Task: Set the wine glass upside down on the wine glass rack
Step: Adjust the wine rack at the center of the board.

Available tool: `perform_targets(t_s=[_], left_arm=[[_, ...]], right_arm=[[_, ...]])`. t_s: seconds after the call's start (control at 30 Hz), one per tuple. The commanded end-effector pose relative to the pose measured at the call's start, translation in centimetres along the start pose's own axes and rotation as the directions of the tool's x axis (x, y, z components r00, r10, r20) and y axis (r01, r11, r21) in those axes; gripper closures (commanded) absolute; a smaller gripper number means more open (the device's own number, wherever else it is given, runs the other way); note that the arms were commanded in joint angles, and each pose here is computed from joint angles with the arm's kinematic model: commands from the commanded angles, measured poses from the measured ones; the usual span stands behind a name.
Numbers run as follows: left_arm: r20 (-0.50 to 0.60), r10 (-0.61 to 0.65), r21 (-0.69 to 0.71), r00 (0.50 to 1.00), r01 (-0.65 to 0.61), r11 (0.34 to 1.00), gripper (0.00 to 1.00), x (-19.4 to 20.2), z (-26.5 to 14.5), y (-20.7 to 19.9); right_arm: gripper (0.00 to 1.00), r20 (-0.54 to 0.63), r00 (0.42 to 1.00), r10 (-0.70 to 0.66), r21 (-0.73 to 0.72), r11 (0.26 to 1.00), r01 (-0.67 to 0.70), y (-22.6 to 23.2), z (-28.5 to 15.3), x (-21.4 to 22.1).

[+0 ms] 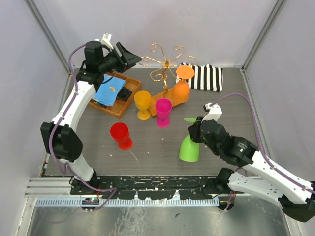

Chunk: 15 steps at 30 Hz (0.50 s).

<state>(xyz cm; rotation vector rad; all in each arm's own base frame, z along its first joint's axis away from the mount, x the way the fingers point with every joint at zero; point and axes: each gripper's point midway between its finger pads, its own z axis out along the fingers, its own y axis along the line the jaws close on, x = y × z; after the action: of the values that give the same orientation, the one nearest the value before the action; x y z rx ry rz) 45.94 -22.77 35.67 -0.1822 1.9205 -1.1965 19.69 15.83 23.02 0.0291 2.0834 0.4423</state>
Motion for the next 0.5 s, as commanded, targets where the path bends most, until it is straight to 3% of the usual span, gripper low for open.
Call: perform_targets(t_s=[0.0, 0.27, 0.47], left_arm=[[-0.032, -0.025, 0.159, 0.999, 0.030, 0.987, 0.34, 0.5, -0.5, -3.0], [0.113, -0.147, 0.183, 0.983, 0.125, 0.975, 0.33, 1.0, -2.7, -3.5], [0.182, -0.112, 0.165, 0.977, 0.082, 0.983, 0.21, 4.1, -4.6, -6.8]], right_arm=[[0.99, 0.040, 0.997, 0.068, -0.048, 0.997, -0.066, 1.3, 0.1, -1.1], [0.99, 0.001, 0.998, 0.069, -0.076, 0.995, -0.069, 2.2, 1.0, 0.1], [0.99, -0.007, 0.997, 0.075, -0.089, 0.993, -0.075, 2.7, 1.0, 0.0]])
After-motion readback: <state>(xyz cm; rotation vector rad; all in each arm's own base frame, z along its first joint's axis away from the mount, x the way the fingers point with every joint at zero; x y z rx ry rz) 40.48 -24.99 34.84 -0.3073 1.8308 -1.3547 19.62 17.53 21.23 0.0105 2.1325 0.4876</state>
